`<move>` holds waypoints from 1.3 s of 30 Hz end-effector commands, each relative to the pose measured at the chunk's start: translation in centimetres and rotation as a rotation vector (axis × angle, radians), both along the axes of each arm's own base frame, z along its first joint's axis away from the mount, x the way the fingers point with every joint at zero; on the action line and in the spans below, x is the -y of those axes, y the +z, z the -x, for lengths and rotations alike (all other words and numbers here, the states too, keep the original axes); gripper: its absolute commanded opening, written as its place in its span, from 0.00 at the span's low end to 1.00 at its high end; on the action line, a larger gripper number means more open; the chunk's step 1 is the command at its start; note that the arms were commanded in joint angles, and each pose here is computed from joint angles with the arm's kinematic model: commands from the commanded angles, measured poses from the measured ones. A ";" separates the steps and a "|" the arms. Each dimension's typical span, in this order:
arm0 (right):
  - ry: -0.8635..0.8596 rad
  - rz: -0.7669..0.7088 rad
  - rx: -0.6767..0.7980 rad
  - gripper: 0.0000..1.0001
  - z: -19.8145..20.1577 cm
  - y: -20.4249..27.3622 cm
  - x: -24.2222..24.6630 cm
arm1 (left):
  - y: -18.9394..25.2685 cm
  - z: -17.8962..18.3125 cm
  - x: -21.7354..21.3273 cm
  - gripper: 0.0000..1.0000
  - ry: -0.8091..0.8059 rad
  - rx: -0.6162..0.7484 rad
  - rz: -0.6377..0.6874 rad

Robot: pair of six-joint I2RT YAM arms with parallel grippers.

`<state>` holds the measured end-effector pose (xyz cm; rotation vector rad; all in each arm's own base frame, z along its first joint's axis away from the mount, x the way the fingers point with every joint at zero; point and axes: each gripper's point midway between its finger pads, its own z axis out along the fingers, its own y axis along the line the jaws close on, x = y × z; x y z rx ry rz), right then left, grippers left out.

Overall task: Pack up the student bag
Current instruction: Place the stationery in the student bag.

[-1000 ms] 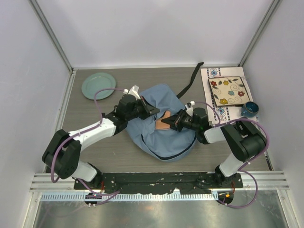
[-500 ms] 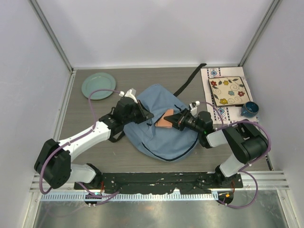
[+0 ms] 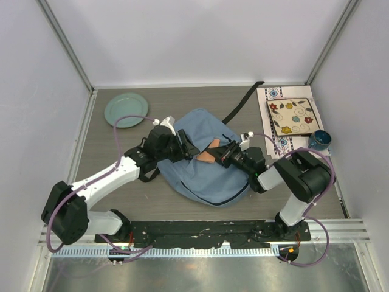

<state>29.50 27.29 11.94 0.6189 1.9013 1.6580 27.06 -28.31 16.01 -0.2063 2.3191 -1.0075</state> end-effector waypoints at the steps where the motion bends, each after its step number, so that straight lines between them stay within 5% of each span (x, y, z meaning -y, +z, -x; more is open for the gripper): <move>1: -0.102 -0.076 0.337 0.06 -1.1 7.6 0.2 | 0.9 1.1 -2.4 0.62 0.041 0.027 -0.068; 8: 0.031 -0.073 0.284 0.04 -0.5 8.7 -2.5 | 1.9 2.2 -7.2 0.75 0.197 0.096 -0.124; 16: 0.090 -0.014 0.215 0.02 -0.2 7.4 -5.1 | 0.4 3.7 -9.2 0.76 0.267 0.073 -0.103; 20: 0.101 0.156 0.156 0.01 -0.3 4.6 -5.9 | 0.3 4.2 -9.2 0.76 0.271 0.071 -0.069; 30: 0.258 -0.006 -0.015 0.01 1.7 2.4 -8.3 | 0.8 4.1 -9.0 0.77 0.281 0.098 -0.005; 39: 0.399 0.062 -0.086 0.01 4.0 1.0 -9.6 | 0.4 4.2 -9.2 0.77 0.285 0.098 -0.005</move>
